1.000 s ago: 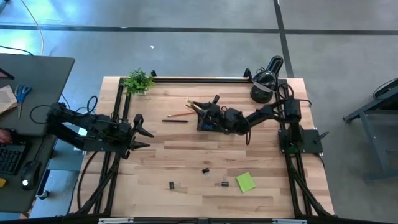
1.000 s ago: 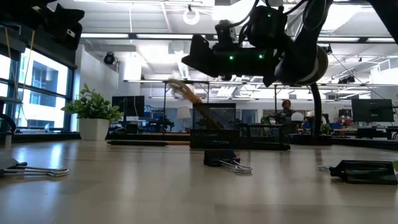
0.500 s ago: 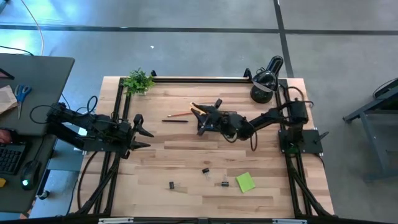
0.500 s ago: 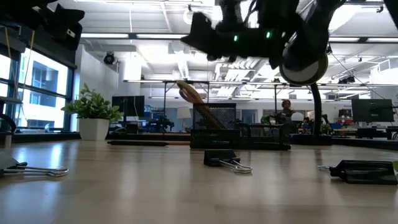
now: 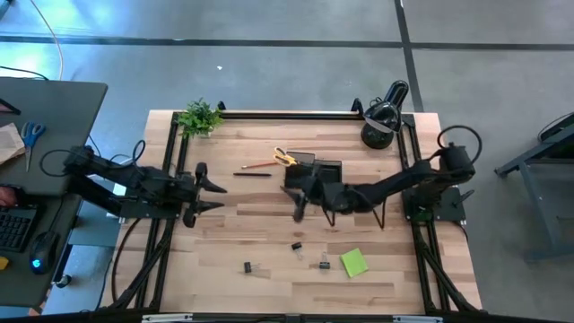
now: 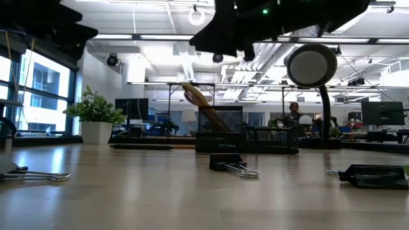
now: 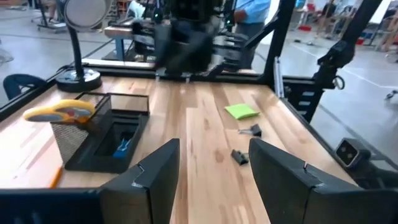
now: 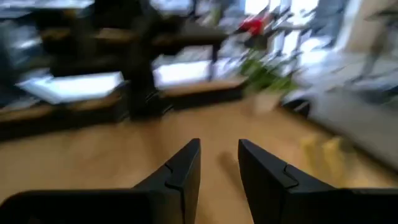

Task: Pick and place office supplies into organizer
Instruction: Put the black binder clip into the desk organizer

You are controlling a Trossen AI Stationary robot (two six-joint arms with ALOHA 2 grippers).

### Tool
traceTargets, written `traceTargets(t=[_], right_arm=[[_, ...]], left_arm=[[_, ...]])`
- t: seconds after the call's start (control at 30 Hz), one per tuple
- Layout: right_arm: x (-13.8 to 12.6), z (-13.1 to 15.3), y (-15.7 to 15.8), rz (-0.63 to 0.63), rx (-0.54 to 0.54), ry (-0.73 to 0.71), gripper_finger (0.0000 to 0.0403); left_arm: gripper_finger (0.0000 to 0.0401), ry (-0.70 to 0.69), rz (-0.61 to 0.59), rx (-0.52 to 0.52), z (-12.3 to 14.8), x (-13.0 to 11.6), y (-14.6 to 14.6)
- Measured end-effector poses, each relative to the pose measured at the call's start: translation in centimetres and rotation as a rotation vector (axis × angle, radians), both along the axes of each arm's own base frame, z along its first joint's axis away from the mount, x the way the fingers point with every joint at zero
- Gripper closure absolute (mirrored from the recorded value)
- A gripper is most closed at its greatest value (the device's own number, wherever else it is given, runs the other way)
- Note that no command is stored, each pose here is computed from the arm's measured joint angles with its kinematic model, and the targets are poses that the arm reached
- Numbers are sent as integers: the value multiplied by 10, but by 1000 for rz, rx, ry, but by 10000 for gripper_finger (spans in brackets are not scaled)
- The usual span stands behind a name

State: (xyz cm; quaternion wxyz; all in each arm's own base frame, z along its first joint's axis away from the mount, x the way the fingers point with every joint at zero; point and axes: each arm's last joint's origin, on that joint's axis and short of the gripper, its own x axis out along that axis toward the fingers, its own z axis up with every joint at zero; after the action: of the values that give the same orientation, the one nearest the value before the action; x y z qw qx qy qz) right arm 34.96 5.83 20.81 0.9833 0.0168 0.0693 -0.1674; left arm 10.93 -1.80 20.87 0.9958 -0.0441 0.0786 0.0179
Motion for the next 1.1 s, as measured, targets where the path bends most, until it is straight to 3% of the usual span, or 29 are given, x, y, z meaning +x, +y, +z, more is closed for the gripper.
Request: traceTargets(t=[0.17, 0.37, 0.7, 0.87, 1.1], right_arm=[[-7, -15, 18, 47, 74, 130, 300], [-10, -25, 34, 104, 108, 166, 300], [-16, -32, 49, 230, 195, 246, 300], [-26, -42, 62, 201, 295, 333, 300], [-38, -42, 86, 182, 237, 324, 300]], left_arm=[[217, 2, 0, 16, 0, 6, -1], [217, -8, -10, 14, 1, 13, -3], [217, 103, -109, -33, -12, 24, -9], [217, 101, -102, -64, -13, 32, -11], [217, 116, -125, -108, -19, 46, -15]])
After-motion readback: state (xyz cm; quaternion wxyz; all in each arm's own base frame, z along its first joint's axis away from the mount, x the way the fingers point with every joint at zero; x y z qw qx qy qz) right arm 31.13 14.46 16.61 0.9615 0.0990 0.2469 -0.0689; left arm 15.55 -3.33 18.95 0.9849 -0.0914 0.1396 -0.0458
